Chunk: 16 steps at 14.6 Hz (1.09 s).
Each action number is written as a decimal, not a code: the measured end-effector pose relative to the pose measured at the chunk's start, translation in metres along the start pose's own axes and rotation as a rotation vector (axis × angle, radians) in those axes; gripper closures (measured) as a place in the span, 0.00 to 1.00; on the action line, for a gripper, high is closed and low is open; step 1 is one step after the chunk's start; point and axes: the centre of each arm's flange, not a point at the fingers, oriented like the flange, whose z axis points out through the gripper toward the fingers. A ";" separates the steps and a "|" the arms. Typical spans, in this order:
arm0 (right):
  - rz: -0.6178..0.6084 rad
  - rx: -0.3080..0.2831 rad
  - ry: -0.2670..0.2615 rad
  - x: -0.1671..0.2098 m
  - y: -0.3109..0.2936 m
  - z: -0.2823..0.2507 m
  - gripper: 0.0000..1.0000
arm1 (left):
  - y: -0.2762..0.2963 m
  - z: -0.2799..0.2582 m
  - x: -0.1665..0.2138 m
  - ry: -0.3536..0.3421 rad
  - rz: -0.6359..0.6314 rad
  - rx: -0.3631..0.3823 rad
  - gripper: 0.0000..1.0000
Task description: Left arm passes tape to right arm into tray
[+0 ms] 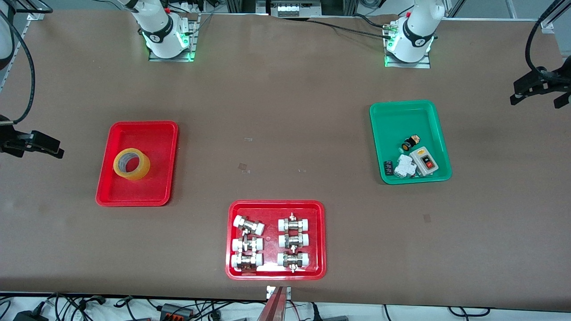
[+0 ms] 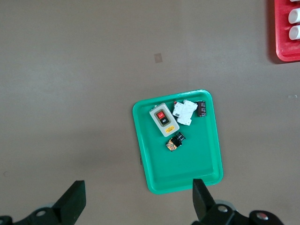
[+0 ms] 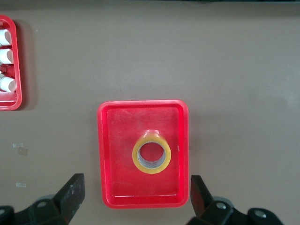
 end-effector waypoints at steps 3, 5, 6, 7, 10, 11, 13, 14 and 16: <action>0.007 -0.013 0.010 -0.004 0.002 -0.006 0.00 | 0.003 0.006 0.008 -0.013 0.005 -0.008 0.00; 0.011 -0.014 0.008 -0.006 0.004 -0.006 0.00 | 0.004 0.006 0.008 -0.013 0.007 -0.017 0.00; 0.012 -0.014 0.005 -0.007 0.005 -0.005 0.00 | 0.004 0.006 0.008 -0.013 0.007 -0.018 0.00; 0.012 -0.014 0.004 -0.010 0.005 -0.002 0.00 | 0.004 0.006 0.008 -0.013 0.007 -0.018 0.00; 0.011 -0.014 0.023 -0.028 0.006 0.013 0.00 | 0.004 0.007 0.008 -0.012 0.007 -0.018 0.00; 0.010 -0.017 0.027 -0.039 0.007 0.019 0.00 | 0.004 0.008 0.007 -0.008 0.007 -0.017 0.00; 0.009 -0.019 0.020 -0.061 0.007 0.026 0.00 | 0.004 0.010 0.005 -0.001 0.006 -0.017 0.00; 0.008 -0.017 0.014 -0.070 0.007 0.026 0.00 | 0.004 0.009 0.004 0.001 0.003 -0.017 0.00; 0.007 -0.015 0.006 -0.079 0.006 0.020 0.00 | 0.005 0.009 0.002 0.001 -0.030 -0.017 0.00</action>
